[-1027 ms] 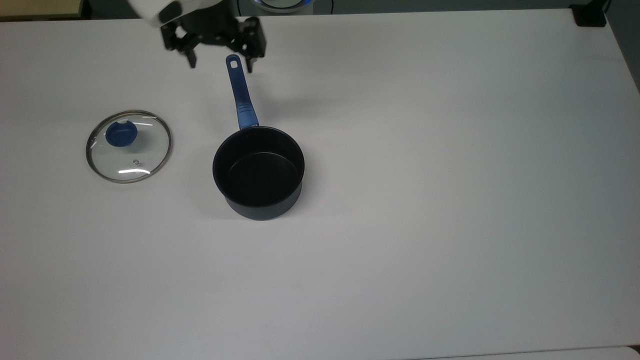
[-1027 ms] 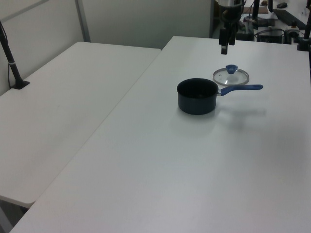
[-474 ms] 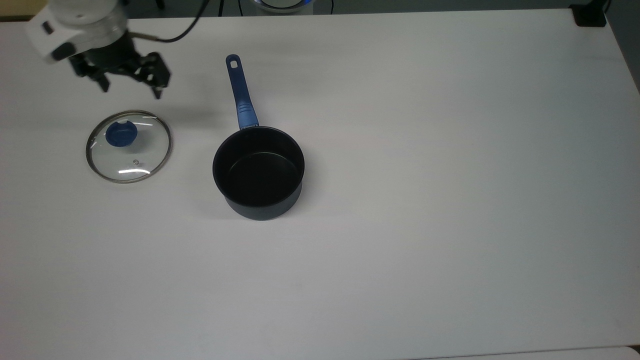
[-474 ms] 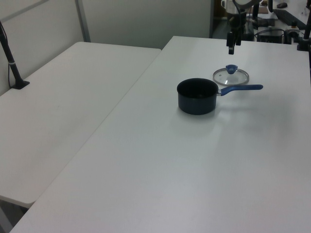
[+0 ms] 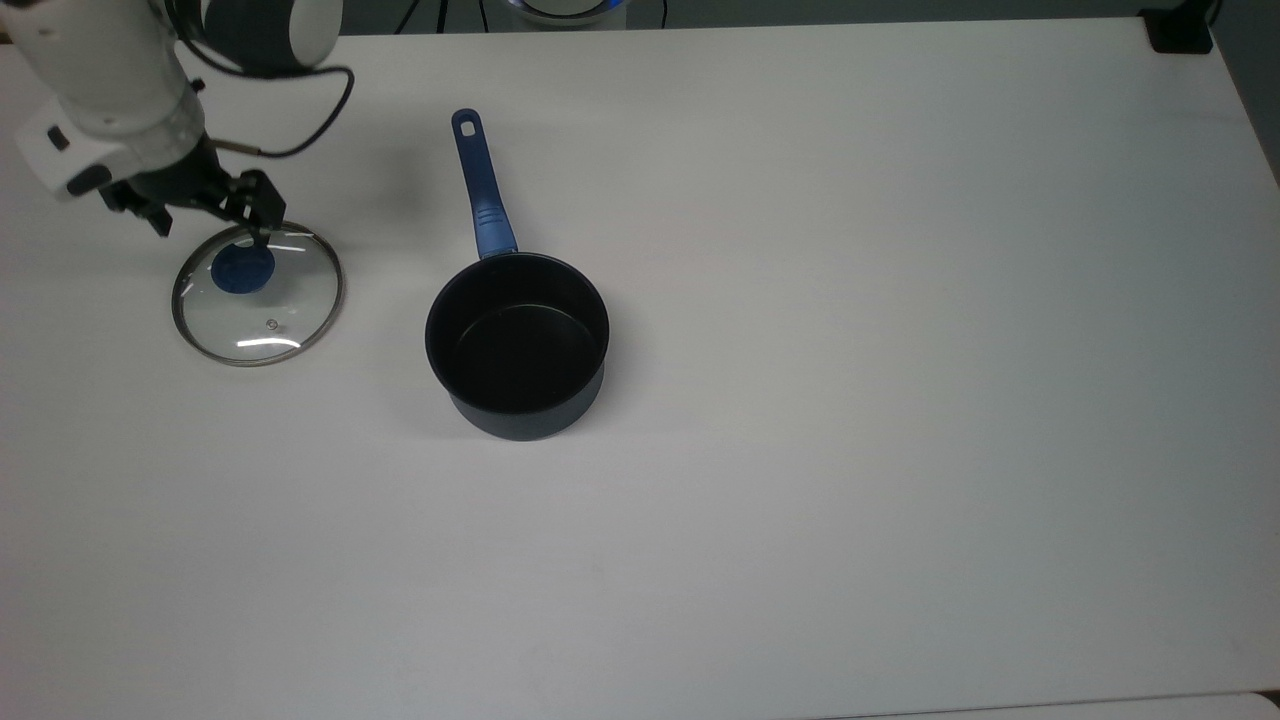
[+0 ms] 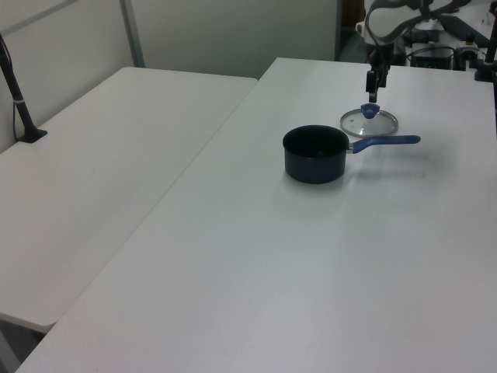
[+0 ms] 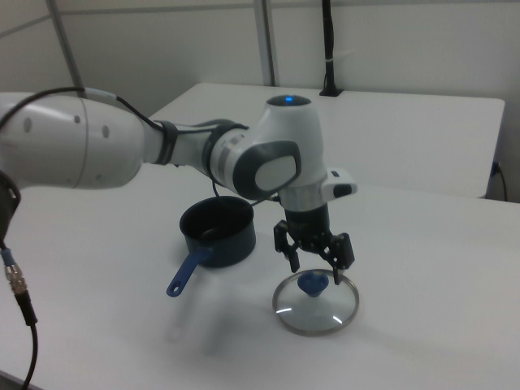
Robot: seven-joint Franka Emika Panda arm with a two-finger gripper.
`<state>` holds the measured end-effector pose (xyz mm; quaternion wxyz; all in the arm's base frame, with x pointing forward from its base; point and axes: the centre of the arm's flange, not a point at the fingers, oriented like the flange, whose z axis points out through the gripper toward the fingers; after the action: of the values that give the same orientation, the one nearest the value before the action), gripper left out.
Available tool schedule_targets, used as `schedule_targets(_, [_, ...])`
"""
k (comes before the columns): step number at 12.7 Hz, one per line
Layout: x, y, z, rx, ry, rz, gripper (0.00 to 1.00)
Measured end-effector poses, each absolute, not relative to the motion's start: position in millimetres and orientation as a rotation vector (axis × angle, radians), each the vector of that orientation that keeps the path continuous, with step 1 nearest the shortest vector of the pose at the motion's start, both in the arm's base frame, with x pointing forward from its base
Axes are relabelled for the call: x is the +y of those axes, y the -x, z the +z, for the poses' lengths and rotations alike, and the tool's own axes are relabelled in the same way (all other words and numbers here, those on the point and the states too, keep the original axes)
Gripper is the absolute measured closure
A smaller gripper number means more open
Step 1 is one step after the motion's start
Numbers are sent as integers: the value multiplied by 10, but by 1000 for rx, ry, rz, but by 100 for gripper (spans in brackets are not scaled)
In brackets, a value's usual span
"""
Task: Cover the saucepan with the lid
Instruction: 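Move the gripper over the blue knob of the glass lid, then lower the gripper and close it on the blue lid knob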
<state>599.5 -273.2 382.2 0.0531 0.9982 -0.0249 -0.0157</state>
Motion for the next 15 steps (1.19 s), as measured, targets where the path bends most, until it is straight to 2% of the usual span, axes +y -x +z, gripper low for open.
schedule_targets(4, [-2713, -6107, 3542, -53, -3017, -31, 3])
schedule_targets(15, [-2564, -6178, 3536, -37, -3018, -27, 0])
